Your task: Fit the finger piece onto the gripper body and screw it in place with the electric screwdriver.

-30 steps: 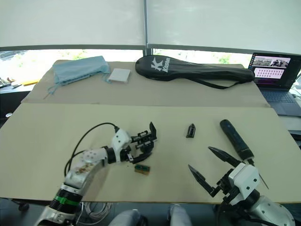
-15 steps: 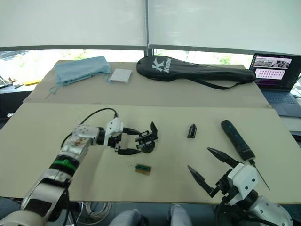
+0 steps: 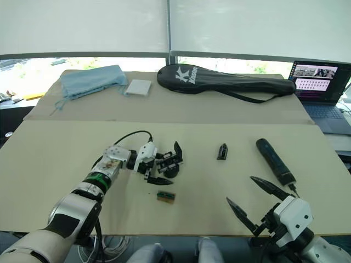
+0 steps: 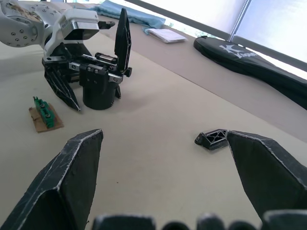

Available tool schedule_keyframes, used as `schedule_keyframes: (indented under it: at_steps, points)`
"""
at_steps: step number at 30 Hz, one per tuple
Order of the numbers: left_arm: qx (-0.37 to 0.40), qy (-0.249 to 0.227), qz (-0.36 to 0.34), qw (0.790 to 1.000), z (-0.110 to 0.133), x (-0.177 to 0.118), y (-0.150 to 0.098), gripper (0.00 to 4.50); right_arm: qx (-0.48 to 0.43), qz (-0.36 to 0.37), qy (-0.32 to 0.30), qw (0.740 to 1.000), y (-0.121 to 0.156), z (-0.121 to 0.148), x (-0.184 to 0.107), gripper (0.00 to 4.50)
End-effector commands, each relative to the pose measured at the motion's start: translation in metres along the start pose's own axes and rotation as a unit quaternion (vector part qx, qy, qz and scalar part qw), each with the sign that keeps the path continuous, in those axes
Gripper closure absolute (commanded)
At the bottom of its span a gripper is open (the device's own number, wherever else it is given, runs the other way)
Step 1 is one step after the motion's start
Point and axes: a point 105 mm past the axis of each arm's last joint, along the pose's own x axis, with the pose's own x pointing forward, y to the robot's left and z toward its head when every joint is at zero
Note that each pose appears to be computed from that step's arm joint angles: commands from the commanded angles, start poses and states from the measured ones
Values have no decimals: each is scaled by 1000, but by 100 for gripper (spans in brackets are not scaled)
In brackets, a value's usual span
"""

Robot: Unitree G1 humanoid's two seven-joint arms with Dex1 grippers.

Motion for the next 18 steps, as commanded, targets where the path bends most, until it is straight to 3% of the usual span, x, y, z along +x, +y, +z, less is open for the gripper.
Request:
schedule_keyframes:
  at_steps: [1,4,7,10,15,18]
  points:
    - [18,8,7,1000,3,-3,4,84,-21,-2,-19,1000,-4,14,-3,0]
    - [20,-12,24,999,7,-5,7,218,-24,-3,-17,1000,-7,14,-4,0]
    - [29,-42,33,998,13,-7,5,218,-26,0,-19,999,-8,14,-2,0]
    - [14,-91,108,990,23,-7,12,218,-24,3,-20,1000,-7,12,-2,0]
    - [0,-74,128,989,30,1,-21,218,-23,5,-23,999,-7,11,0,0]
    - [-53,-56,197,977,33,0,-26,218,-19,13,-26,999,-6,10,4,0]
